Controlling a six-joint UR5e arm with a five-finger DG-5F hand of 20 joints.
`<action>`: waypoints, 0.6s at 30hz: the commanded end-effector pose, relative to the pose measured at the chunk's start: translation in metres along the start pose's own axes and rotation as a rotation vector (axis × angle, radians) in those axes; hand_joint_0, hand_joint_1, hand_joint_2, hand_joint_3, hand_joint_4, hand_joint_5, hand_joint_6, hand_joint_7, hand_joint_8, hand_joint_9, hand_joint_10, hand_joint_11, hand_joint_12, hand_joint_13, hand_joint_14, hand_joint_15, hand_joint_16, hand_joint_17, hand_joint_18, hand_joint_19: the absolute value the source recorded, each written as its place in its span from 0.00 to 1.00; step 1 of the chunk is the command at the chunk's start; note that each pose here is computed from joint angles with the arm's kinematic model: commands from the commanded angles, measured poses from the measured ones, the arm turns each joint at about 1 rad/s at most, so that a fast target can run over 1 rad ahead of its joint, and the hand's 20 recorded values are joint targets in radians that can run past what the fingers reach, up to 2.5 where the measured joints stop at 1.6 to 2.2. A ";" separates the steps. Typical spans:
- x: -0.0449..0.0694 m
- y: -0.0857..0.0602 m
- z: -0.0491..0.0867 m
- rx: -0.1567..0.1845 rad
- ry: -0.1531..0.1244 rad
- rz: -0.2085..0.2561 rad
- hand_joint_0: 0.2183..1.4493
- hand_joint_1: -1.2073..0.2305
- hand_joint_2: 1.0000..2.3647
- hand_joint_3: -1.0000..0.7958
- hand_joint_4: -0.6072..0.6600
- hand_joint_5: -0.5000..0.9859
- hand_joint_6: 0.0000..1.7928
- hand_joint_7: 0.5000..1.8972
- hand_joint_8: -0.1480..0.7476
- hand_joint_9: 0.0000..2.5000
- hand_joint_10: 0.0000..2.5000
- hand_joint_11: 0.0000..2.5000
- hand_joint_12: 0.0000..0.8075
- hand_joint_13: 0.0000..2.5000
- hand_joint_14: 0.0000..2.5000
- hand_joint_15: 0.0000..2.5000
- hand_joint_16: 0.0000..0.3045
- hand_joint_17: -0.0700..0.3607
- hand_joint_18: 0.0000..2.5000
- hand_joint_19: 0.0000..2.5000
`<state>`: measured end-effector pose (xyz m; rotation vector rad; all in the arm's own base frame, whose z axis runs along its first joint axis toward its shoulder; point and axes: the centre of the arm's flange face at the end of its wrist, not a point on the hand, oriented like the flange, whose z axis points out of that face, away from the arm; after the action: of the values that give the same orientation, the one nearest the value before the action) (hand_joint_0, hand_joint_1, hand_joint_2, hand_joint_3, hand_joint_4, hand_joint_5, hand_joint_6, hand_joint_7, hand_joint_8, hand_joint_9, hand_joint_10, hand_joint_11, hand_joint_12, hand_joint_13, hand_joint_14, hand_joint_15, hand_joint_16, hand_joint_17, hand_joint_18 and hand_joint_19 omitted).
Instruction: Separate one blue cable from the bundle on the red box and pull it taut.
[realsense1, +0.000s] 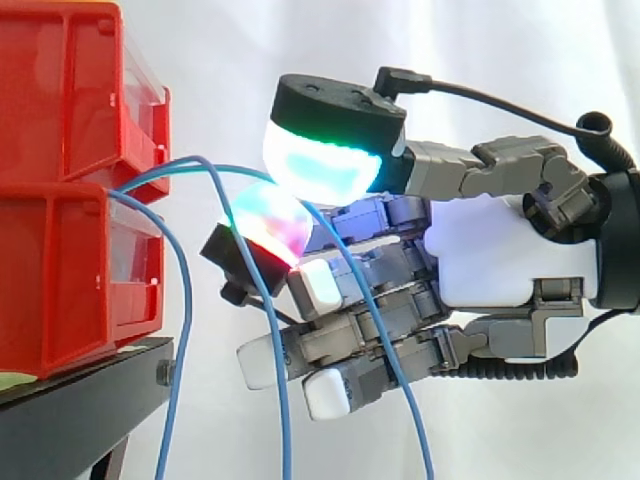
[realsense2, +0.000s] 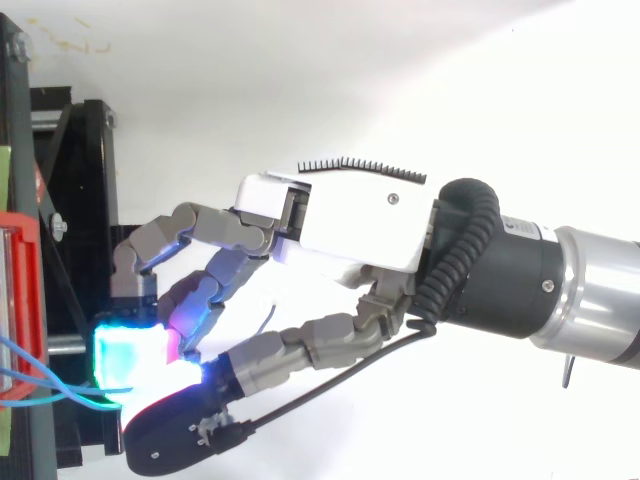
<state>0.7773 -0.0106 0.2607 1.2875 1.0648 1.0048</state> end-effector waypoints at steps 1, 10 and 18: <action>-0.001 0.000 0.000 -0.002 -0.005 0.001 0.30 0.36 0.01 0.42 0.57 0.23 0.50 0.46 0.58 0.44 0.01 0.28 0.53 0.37 0.01 0.17 0.16 0.41 0.34 0.18; 0.002 0.000 0.000 -0.002 -0.003 0.001 0.29 0.38 0.01 0.40 0.60 0.25 0.49 0.51 0.60 0.47 0.01 0.28 0.53 0.38 0.01 0.17 0.15 0.41 0.35 0.19; 0.003 -0.004 -0.004 0.035 0.007 -0.014 0.30 0.36 0.01 0.38 0.60 0.26 0.49 0.55 0.59 0.49 0.01 0.29 0.52 0.39 0.01 0.17 0.14 0.38 0.35 0.19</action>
<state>0.7755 -0.0078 0.2586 1.2964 1.0826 0.9945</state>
